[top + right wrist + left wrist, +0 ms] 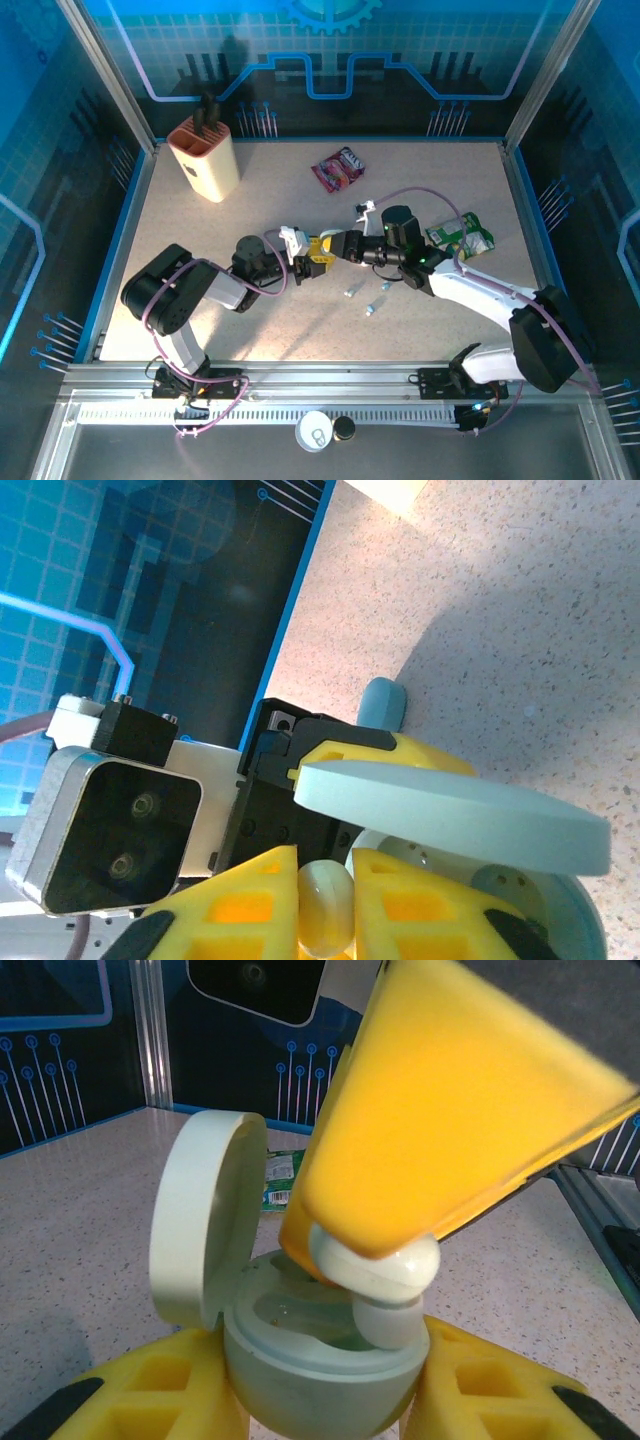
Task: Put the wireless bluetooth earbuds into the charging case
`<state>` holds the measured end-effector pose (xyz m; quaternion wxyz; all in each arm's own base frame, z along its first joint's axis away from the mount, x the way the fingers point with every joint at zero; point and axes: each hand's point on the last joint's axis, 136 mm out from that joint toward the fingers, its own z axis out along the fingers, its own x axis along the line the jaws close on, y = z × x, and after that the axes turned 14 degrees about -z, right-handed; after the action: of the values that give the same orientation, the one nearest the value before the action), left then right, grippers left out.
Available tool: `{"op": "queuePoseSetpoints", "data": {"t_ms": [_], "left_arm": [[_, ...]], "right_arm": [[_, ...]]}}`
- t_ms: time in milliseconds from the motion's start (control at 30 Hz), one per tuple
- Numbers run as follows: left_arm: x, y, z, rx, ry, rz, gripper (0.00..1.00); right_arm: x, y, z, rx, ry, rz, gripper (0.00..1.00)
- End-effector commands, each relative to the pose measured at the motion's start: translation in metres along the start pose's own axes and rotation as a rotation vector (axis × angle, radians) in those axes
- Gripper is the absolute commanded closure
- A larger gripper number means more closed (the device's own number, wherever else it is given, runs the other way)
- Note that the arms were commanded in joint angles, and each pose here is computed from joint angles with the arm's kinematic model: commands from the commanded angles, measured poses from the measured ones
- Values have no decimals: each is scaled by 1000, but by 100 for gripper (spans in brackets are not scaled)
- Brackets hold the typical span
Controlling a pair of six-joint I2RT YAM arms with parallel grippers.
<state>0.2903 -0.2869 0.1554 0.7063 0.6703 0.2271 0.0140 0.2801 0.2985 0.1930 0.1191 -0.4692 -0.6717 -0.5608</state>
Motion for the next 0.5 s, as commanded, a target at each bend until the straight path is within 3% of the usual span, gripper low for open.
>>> {"op": "queuePoseSetpoints", "data": {"t_ms": [0,467], "left_arm": [[-7,15,5,-39,-29,58,65],[-6,15,6,-39,-30,57,65]], "right_arm": [[5,3,0,0,-22,-26,88],[5,11,-4,-49,-36,-37,87]]}}
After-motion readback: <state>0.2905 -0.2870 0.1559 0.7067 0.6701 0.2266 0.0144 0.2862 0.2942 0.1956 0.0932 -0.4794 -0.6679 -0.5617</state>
